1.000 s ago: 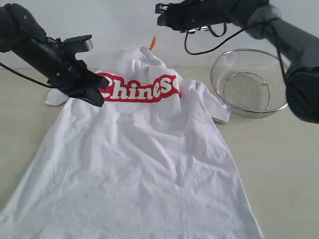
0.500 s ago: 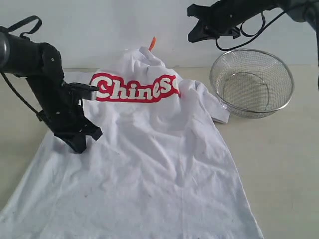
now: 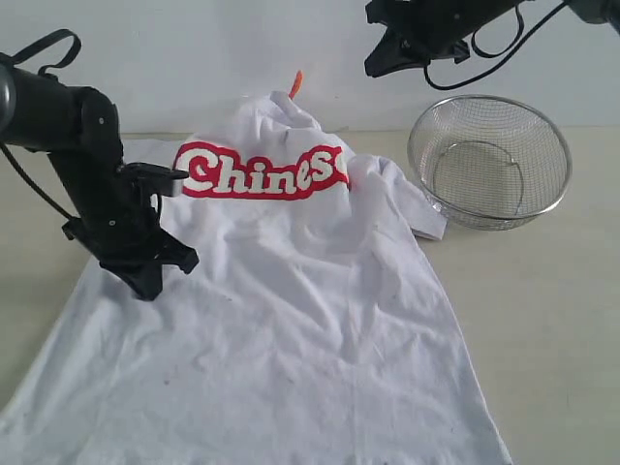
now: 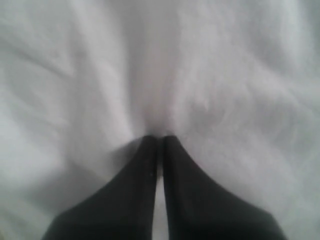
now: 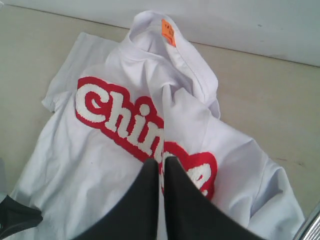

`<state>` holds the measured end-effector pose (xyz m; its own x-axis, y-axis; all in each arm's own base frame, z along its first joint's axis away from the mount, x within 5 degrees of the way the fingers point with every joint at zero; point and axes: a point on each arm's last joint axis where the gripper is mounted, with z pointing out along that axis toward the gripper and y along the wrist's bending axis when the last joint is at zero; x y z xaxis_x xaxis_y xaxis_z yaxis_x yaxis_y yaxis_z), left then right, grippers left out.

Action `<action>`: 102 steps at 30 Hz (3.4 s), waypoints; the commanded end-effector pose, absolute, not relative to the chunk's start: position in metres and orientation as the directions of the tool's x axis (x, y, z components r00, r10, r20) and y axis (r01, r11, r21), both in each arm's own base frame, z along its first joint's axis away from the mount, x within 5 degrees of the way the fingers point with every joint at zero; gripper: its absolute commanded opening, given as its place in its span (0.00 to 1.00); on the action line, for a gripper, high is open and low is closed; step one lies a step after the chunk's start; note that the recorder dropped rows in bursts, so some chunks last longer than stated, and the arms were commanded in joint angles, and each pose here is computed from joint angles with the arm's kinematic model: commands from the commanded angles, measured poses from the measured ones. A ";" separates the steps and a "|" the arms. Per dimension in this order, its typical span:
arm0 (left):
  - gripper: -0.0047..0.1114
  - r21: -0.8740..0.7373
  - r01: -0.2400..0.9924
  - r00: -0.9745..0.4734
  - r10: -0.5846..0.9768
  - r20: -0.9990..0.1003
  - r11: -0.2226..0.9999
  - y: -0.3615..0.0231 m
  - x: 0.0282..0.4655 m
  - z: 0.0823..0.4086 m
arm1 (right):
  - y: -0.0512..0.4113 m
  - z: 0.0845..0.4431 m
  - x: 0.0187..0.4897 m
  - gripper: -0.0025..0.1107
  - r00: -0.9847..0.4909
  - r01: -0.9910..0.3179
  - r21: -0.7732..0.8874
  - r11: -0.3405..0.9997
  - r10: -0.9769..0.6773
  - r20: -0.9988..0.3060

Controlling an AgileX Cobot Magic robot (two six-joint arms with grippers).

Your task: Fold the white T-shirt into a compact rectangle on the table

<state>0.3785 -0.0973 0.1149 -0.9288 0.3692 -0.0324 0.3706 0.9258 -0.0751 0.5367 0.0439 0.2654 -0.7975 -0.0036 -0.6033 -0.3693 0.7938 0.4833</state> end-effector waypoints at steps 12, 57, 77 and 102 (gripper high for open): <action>0.08 -0.055 0.319 -0.946 0.321 0.037 0.946 -0.085 0.338 0.106 | 0.041 0.276 0.533 0.02 -0.786 -0.384 0.469 0.796 -0.014 -0.619; 0.08 -0.270 0.422 -0.885 0.330 -0.328 0.865 -0.113 0.352 0.163 | 0.088 0.341 0.502 0.02 -0.782 -0.307 0.426 0.851 0.030 -0.623; 0.08 -0.224 0.388 -0.920 0.361 -0.155 0.894 -0.105 0.345 0.136 | 0.090 0.339 0.503 0.02 -0.787 -0.314 0.451 0.835 0.037 -0.616; 0.08 -0.239 0.347 -0.935 0.353 -0.016 0.907 -0.099 0.323 0.092 | 0.063 0.337 0.507 0.02 -0.772 -0.290 0.384 0.877 0.022 -0.635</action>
